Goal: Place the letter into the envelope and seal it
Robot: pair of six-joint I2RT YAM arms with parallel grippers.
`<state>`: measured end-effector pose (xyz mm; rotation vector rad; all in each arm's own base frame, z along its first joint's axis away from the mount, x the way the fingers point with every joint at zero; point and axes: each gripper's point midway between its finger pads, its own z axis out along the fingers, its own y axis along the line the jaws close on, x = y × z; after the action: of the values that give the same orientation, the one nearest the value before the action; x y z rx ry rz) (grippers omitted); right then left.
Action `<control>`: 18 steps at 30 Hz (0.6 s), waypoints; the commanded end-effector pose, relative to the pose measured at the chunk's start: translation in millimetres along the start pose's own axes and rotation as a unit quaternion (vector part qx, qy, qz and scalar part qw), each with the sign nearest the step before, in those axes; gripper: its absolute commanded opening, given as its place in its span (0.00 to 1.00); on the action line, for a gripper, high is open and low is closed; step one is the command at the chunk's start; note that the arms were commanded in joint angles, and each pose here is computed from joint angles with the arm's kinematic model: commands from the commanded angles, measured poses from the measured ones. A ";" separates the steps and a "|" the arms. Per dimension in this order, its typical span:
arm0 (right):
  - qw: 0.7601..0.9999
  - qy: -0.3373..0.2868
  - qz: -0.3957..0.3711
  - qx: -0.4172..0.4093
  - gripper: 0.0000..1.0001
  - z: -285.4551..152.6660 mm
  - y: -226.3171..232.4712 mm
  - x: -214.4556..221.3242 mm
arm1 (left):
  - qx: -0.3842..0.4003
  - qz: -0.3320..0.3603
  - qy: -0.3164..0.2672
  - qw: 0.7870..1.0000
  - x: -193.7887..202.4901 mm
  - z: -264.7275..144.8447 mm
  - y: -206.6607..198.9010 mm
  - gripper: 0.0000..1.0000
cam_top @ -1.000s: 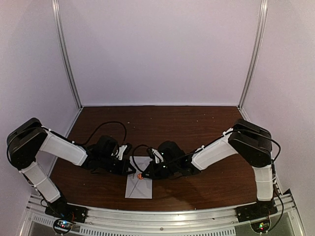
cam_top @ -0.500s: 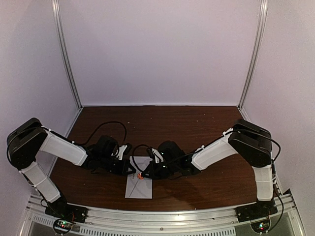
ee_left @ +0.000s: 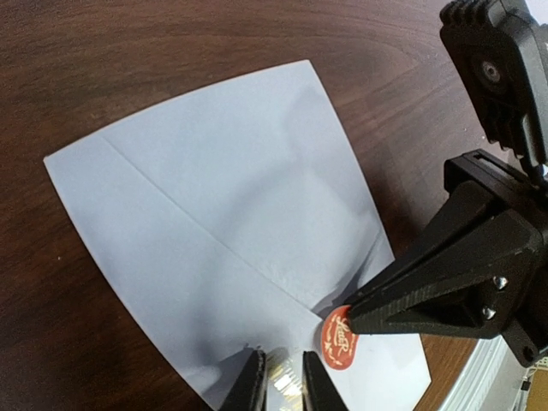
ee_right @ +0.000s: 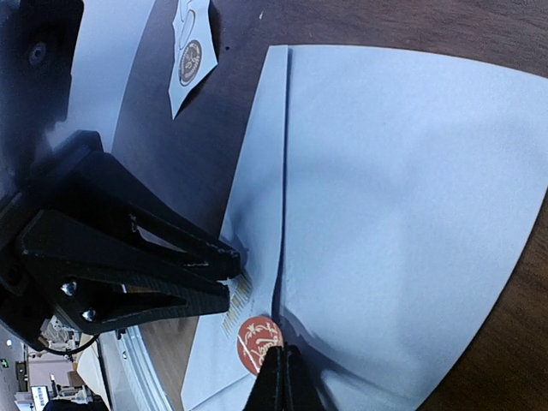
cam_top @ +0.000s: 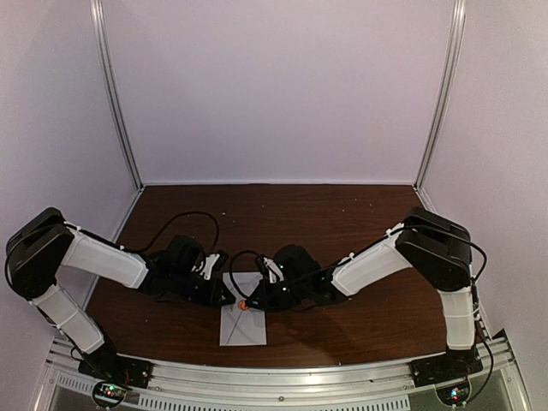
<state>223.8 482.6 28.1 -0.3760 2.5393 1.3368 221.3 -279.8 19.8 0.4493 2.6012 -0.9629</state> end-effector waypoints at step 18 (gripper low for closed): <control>1.000 -0.004 0.002 0.024 0.00 3.5 -12.8 -2.5 | 0.019 0.029 -0.031 0.999 -20.6 -8.9 -34.8 0.04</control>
<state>223.9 482.1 27.5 -0.3749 2.5424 1.3326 214.0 -294.1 38.9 0.5010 2.5710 -0.9702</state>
